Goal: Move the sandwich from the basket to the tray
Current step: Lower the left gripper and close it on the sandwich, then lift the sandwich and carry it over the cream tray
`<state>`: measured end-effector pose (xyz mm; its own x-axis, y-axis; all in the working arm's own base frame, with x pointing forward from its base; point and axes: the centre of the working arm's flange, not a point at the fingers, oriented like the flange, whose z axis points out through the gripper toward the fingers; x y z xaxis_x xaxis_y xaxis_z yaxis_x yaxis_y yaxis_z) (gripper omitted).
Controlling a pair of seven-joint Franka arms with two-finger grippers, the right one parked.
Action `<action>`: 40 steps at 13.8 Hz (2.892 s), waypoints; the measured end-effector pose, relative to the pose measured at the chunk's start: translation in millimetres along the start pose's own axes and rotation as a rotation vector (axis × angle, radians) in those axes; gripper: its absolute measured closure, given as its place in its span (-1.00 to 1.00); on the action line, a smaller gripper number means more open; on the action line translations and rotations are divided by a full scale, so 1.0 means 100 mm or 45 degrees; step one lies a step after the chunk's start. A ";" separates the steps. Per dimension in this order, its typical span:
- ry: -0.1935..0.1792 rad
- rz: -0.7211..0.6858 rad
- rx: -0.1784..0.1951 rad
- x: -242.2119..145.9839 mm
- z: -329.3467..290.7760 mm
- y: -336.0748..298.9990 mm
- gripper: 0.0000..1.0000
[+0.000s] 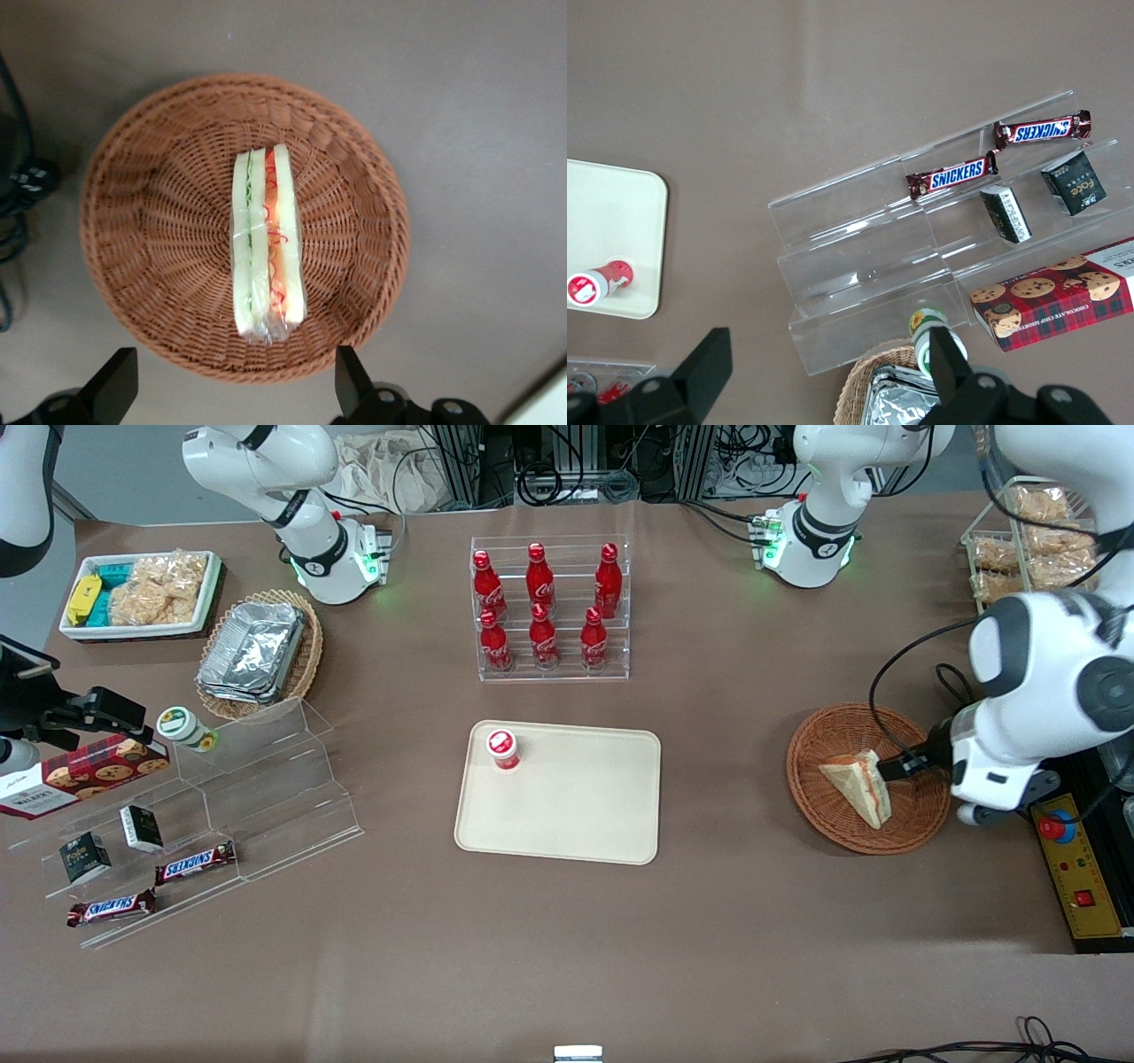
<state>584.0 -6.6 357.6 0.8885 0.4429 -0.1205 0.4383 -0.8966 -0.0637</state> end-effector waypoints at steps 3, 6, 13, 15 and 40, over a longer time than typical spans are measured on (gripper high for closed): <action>0.023 -0.035 -0.014 0.00 0.53 0.00 -1.00; 0.050 -0.087 -0.032 0.02 0.91 0.00 -1.00; 0.064 -0.227 -0.049 0.06 1.20 0.02 -0.21; 0.074 -0.245 -0.056 0.08 1.15 0.04 0.18; 0.169 0.402 -0.079 -1.86 -0.43 3.49 0.41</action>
<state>577.1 -402.0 400.6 0.9897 0.1429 0.0058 0.1428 -0.9896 0.0172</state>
